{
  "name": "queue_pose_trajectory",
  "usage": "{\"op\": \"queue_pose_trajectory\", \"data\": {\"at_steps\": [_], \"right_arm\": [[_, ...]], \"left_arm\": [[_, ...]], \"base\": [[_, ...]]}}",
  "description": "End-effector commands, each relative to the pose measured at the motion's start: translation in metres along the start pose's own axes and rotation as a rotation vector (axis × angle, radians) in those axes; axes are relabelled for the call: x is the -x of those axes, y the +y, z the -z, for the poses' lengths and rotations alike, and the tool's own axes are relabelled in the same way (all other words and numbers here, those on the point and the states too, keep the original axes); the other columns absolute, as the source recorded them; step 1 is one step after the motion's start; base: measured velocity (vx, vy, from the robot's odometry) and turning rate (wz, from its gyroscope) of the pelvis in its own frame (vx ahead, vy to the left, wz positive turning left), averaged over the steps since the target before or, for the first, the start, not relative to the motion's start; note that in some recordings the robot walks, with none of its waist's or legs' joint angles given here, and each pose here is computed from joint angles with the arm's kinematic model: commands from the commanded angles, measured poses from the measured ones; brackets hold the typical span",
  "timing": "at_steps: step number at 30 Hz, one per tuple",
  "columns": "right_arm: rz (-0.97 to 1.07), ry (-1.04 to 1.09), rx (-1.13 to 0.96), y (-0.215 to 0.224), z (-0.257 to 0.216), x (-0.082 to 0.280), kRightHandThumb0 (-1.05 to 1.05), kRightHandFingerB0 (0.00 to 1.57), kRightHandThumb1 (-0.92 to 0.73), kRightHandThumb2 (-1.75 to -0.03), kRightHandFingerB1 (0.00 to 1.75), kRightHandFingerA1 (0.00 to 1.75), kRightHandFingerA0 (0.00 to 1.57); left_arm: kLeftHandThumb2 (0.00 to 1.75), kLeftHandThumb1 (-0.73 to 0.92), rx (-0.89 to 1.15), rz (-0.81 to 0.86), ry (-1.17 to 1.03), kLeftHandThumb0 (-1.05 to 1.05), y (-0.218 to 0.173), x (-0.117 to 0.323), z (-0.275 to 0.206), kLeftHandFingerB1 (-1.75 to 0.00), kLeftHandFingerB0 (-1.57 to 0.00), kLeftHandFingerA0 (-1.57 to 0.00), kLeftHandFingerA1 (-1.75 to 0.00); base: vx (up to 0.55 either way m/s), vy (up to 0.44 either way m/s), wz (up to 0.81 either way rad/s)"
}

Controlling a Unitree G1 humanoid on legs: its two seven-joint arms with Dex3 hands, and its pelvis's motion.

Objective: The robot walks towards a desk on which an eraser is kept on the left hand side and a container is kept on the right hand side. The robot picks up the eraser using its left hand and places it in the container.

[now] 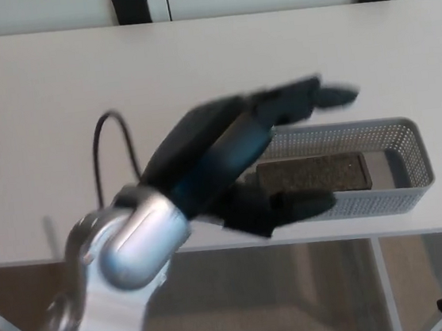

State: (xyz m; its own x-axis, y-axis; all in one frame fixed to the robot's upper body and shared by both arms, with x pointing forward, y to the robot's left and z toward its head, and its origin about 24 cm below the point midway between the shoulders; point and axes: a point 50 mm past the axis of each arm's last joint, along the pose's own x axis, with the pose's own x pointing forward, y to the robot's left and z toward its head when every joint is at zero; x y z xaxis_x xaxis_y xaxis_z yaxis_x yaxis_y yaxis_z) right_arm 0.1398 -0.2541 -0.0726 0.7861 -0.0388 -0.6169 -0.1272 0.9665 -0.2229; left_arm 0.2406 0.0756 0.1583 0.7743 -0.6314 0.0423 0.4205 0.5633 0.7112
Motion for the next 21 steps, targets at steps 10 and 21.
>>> {"op": "queue_pose_trajectory", "data": {"at_steps": [10,21], "right_arm": [[-0.001,0.065,0.026,-0.006,0.019,0.006,-0.14,0.36,-0.66,-0.59,0.39,0.44,0.47],[-0.003,0.081,0.031,-0.004,0.026,0.012,-0.15,0.36,-0.65,-0.59,0.38,0.44,0.47]], "left_arm": [[1.08,0.58,0.728,0.634,-0.450,-0.91,0.041,0.200,0.016,-0.51,-0.64,-0.76,-0.79],[0.62,0.70,1.011,0.669,0.358,-0.72,0.003,0.236,0.118,-0.34,-0.39,-0.65,-0.42]], "base": [[0.00,0.000,0.00],[0.00,0.000,0.00]]}}
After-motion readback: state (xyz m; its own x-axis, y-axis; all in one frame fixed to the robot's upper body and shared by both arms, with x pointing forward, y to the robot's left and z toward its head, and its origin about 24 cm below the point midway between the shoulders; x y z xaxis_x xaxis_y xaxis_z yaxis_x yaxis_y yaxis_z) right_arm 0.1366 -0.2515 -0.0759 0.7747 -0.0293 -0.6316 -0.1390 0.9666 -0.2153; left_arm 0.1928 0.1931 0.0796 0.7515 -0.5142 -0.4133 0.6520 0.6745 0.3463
